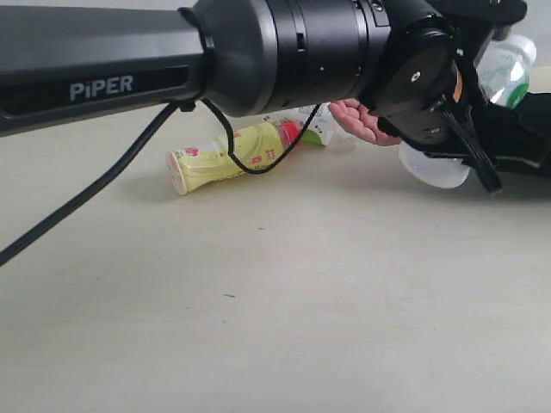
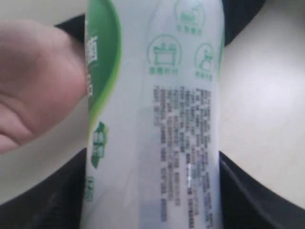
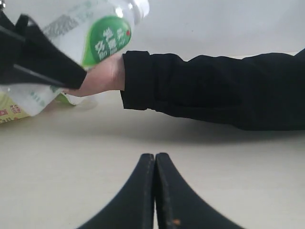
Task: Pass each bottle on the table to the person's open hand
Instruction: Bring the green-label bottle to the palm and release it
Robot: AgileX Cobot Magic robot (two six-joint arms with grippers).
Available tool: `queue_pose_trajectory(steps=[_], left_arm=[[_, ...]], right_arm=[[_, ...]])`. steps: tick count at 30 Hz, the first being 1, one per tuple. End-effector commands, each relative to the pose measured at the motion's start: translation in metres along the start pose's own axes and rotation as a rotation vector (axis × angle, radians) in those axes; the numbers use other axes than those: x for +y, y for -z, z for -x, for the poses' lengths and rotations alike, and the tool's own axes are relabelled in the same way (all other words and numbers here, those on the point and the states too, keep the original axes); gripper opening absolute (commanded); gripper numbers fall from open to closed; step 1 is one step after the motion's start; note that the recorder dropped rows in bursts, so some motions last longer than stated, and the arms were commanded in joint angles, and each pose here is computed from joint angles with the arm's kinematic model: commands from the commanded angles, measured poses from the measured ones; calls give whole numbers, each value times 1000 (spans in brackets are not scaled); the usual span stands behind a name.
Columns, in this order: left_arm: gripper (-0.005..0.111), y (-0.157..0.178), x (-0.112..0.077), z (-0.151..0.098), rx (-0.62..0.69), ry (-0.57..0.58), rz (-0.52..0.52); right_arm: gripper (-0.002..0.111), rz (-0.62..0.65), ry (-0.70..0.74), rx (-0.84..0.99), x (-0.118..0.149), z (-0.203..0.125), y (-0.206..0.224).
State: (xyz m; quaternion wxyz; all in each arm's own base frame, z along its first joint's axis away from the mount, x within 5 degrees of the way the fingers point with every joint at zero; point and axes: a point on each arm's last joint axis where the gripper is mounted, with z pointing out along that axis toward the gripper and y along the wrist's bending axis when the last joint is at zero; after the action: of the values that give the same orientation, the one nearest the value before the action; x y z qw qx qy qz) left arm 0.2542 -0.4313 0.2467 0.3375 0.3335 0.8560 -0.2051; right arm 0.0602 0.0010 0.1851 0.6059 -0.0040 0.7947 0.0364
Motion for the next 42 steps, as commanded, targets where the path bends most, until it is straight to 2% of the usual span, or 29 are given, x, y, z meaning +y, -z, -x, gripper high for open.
queue_pose_trajectory(steps=[1,6,10,16,26,35,37,40,42], left_arm=[[0,8,8,23,-164,197,-59],[0,6,40,32,-206,456,-49],[0,2,63,34,-215,581,-25],[0,-13,86,28,-200,612,19],[0,-47,94,5,-134,630,56],[1,-48,109,5,-138,680,73],[7,-48,110,6,-139,681,74],[24,-48,109,7,-151,681,65],[48,-48,109,8,-158,693,55]], right_arm=[[0,-1,2,-4,0,-1,-1],[0,-1,2,-4,0,-1,-1],[0,-1,2,-4,0,-1,-1],[0,-1,2,-4,0,-1,-1],[0,-1,2,-4,0,-1,-1],[0,-1,2,-4,0,-1,-1],[0,-1,2,-4,0,-1,-1],[0,-1,2,-4,0,-1,-1],[0,-1,2,-4,0,-1,-1]])
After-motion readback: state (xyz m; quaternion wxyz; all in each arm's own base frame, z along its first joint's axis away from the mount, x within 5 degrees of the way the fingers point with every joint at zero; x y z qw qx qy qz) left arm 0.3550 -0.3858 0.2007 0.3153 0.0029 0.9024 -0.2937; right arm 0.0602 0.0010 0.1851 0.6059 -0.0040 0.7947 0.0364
